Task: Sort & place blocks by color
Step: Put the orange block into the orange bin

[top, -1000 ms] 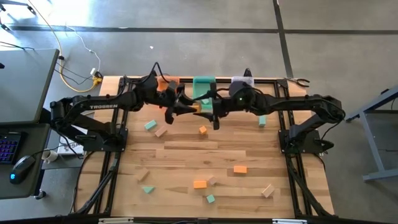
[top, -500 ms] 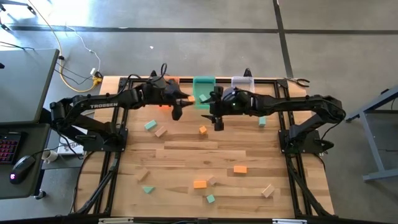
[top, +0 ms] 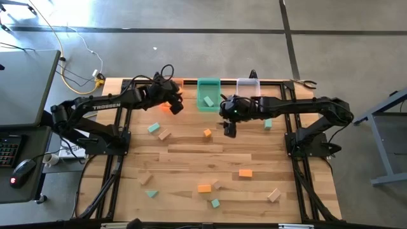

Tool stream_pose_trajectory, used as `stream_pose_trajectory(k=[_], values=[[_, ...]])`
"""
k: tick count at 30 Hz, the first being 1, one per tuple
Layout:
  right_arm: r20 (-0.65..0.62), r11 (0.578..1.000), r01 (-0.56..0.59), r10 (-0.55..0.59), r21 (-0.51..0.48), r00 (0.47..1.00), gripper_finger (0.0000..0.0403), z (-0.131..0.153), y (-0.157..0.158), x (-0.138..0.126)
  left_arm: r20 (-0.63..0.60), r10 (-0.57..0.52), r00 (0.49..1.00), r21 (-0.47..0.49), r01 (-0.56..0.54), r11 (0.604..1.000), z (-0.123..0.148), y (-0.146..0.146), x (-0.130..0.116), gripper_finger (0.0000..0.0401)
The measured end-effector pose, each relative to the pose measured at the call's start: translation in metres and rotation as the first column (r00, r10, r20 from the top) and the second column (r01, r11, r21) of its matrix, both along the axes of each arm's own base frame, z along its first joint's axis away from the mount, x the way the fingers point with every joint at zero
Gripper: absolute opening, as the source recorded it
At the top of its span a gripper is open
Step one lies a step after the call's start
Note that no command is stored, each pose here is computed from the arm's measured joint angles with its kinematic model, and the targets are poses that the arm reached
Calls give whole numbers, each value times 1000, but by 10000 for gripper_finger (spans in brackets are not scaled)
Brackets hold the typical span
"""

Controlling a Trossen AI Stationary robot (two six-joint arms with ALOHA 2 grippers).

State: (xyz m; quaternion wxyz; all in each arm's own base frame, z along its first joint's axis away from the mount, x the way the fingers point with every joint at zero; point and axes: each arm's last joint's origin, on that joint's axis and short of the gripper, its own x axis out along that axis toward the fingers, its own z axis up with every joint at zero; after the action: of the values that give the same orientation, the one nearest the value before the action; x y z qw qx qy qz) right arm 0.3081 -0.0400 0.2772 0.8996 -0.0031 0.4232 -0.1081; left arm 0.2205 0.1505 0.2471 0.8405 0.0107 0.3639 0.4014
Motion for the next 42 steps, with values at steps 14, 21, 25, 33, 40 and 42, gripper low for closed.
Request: stream_pose_trajectory(k=[14,21,25,33,40,42], values=[[-338,912,411,-387,0,858,245,-34,5,-38,-21,129,991,-143,-131,981,-30,42,-24,111],[-398,836,547,-516,-39,759,245,-64,5,-55,-86,152,985,-197,-166,966,-52,54,-23,111],[-396,773,632,-599,-58,696,245,-75,5,-63,-93,156,983,-225,-174,959,-59,58,-24,112],[-395,610,788,-746,-84,535,245,-99,7,-81,-100,160,982,-255,-181,950,-66,68,-32,113],[-398,512,849,-811,-128,429,245,-112,8,-95,-109,168,980,-247,-191,950,-69,75,-36,117],[-391,488,860,-828,-151,401,245,-112,8,-98,-109,166,980,-245,-189,951,-69,75,-36,125]])
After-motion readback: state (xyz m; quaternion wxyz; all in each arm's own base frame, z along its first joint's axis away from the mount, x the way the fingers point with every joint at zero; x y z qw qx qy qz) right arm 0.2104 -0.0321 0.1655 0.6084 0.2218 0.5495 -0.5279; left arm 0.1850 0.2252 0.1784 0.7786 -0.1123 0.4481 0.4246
